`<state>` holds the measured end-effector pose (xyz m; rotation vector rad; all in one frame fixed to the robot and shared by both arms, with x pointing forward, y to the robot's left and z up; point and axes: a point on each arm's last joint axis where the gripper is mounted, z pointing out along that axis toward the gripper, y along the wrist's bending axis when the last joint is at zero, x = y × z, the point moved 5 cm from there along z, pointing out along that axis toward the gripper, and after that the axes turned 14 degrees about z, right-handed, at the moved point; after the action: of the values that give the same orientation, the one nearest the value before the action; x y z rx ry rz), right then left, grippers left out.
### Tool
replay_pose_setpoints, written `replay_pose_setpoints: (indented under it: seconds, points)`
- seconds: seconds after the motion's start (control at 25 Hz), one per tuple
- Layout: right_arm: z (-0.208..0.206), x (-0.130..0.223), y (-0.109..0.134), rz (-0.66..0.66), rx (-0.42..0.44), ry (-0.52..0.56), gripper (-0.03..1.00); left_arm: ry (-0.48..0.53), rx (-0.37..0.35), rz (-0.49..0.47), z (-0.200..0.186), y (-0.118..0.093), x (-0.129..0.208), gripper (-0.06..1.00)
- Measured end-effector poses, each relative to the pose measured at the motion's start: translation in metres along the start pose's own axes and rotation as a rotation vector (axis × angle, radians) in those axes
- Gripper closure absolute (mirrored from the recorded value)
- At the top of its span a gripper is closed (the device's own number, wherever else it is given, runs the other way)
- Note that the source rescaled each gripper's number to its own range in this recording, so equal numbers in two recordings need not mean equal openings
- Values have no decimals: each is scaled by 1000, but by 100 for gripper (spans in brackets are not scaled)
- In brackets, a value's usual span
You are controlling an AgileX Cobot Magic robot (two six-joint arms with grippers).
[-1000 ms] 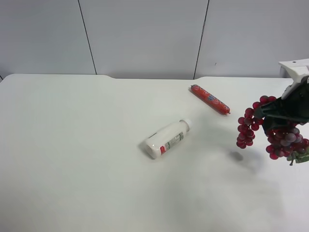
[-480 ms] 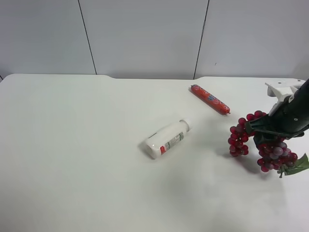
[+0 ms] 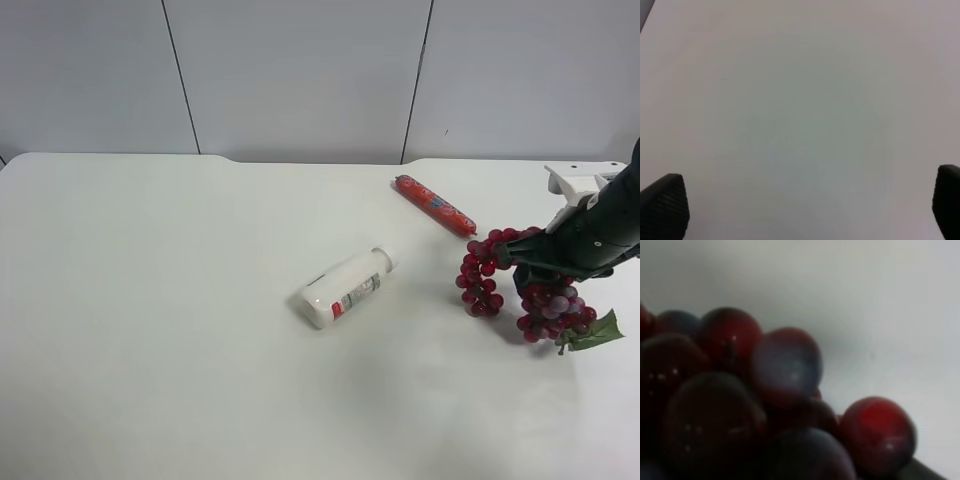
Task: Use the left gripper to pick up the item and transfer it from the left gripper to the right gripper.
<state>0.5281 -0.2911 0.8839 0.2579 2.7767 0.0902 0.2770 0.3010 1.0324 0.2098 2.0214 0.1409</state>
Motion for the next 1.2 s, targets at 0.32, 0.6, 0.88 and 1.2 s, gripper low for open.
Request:
replay_pose_setpoints:
  seconds: [0.32, 0.6, 0.88, 1.2]
  points:
    - [0, 6, 7, 93, -50, 43, 97, 0, 0, 0, 0, 0, 0, -6]
    - [0, 6, 7, 85, -51, 43, 78, 0, 0, 0, 0, 0, 0, -6]
    - [0, 3, 8, 86, -53, 21, -1, 0, 0, 0, 0, 0, 0, -6]
    - [-9, 1, 8, 70, -54, 2, -3, 0, 0, 0, 0, 0, 0, -6]
